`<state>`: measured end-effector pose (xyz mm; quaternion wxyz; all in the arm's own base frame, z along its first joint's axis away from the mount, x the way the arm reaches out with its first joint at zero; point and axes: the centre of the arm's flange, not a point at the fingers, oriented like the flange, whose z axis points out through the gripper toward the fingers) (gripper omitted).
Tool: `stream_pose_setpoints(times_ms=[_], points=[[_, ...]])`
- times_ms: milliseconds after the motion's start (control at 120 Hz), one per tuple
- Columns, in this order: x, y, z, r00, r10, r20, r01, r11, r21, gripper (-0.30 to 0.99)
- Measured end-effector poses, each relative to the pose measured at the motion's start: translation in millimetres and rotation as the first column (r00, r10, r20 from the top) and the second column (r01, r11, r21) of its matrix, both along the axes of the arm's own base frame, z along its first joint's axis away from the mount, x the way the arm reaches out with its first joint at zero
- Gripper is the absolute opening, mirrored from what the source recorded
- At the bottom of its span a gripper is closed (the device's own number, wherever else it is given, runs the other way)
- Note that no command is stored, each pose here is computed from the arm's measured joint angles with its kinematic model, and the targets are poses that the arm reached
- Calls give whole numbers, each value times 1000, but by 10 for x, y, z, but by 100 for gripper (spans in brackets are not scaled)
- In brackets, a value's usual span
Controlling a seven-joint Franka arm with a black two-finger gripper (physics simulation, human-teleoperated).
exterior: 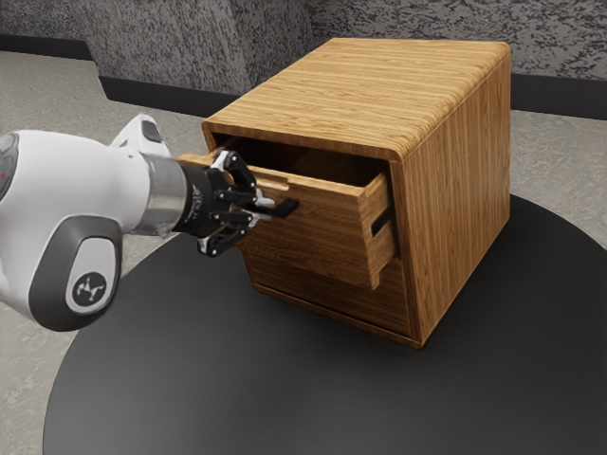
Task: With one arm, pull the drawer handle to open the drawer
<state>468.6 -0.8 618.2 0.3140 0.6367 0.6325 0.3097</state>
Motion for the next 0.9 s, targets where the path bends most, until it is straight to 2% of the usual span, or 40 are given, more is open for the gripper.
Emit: stream_pose_setpoints(times_ms=[558,900], points=[[-734,-193,-12,999,-33,26,32,999,38,-8],[-1114,-88,-15,999,-10,46,8,999,44,-8]])
